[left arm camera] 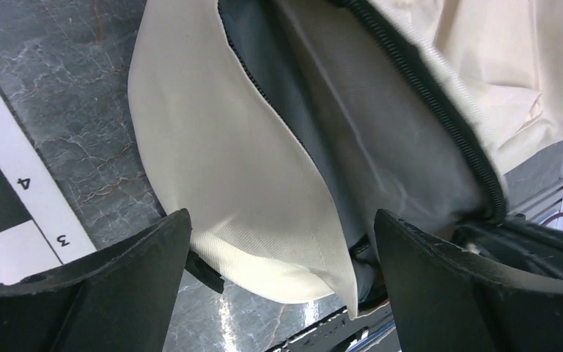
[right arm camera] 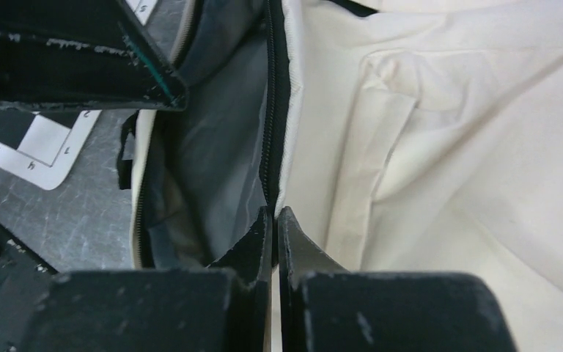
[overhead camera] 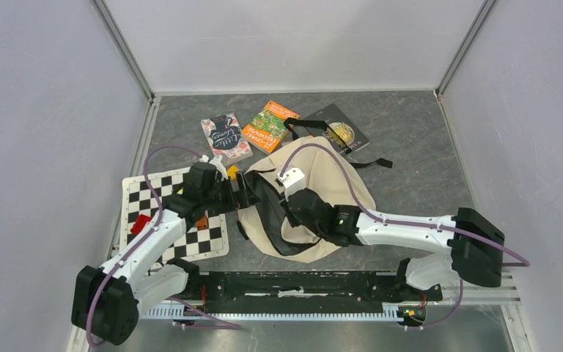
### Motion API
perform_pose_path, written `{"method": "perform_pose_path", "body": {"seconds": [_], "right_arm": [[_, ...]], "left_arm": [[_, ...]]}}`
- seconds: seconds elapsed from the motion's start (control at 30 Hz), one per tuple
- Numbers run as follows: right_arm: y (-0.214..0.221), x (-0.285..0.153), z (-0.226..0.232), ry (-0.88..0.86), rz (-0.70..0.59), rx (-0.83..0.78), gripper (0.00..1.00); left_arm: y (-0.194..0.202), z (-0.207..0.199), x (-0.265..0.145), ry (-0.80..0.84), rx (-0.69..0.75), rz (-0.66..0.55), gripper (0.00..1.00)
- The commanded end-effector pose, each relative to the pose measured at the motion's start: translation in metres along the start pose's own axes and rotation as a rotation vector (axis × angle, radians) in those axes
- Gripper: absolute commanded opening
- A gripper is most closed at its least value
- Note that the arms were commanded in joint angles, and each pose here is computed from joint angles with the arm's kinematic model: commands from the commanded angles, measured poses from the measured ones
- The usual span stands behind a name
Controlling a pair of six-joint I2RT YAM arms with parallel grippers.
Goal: Pack the student bag
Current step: Adjust the student bag at the center of the board.
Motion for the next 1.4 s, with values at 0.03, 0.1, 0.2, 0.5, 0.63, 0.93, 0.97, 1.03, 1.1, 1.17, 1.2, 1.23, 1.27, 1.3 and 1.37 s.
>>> {"method": "perform_pose_path", "body": {"seconds": [0.03,0.1,0.2,0.5,0.63,0.93,0.97,1.03,1.1,1.17,1.2,1.23,1.27,1.3,1.37], "right_arm": [[-0.019,-0.014,-0.032,0.153,-0.079,-0.046,0.00],[-0.025,-0.020,-0.044,0.236,-0.091,-0.088,0.00],[-0.033,-0.033,-0.067,0.387,-0.101,-0.171,0.00],[-0.045,-0.068,-0.146,0.759,-0.084,-0.278,0.00],[-0.047,-0.090,-0.178,0.914,-0.069,-0.282,0.00],[-0.057,-0.128,-0.207,1.032,-0.101,-0.223,0.00],[-0.055,-0.127,-0.211,1.032,-0.089,-0.222,0.00],[-0.049,-0.125,-0.221,1.045,-0.057,-0.213,0.00],[-0.043,-0.124,-0.236,1.087,-0.020,-0.199,0.00],[-0.036,-0.122,-0.250,1.102,0.016,-0.169,0.00],[-0.033,-0.120,-0.254,1.087,0.031,-0.154,0.00],[-0.030,-0.118,-0.257,1.071,0.037,-0.136,0.00],[-0.027,-0.112,-0.256,1.027,0.041,-0.118,0.00],[-0.024,-0.107,-0.253,0.979,0.046,-0.104,0.00],[-0.017,-0.093,-0.244,0.853,0.049,-0.073,0.00]], "left_arm": [[-0.004,-0.012,0.014,0.052,0.015,-0.009,1.00],[0.001,-0.013,0.021,0.040,0.037,0.021,0.94],[0.003,-0.010,0.024,-0.005,0.067,0.048,0.69],[0.000,0.002,0.007,-0.114,0.112,0.039,0.02],[0.000,-0.003,-0.009,-0.112,0.088,0.029,0.02],[-0.011,-0.024,-0.053,-0.047,0.070,-0.035,0.02],[-0.010,-0.022,-0.054,-0.058,0.074,-0.030,0.02],[-0.008,-0.015,-0.053,-0.086,0.065,-0.014,0.02],[-0.006,-0.010,-0.051,-0.100,0.049,-0.003,0.02],[-0.004,-0.004,-0.050,-0.121,0.032,-0.002,0.02],[-0.003,-0.002,-0.050,-0.131,0.028,-0.002,0.02],[-0.002,0.000,-0.049,-0.137,0.024,-0.002,0.02],[0.000,0.001,-0.048,-0.140,0.022,0.004,0.02],[0.003,0.002,-0.046,-0.134,0.020,0.012,0.02],[0.010,0.000,-0.040,-0.097,0.011,0.035,0.02]]}}
Point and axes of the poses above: each gripper's point midway between its finger pads, its own x axis out along the fingers, its own z axis along the line the jaws close on, y = z × x, the point moved 4 cm from there along -x, back along the fingers, and after that the axes turned 9 degrees about x, right-handed, at the moved point
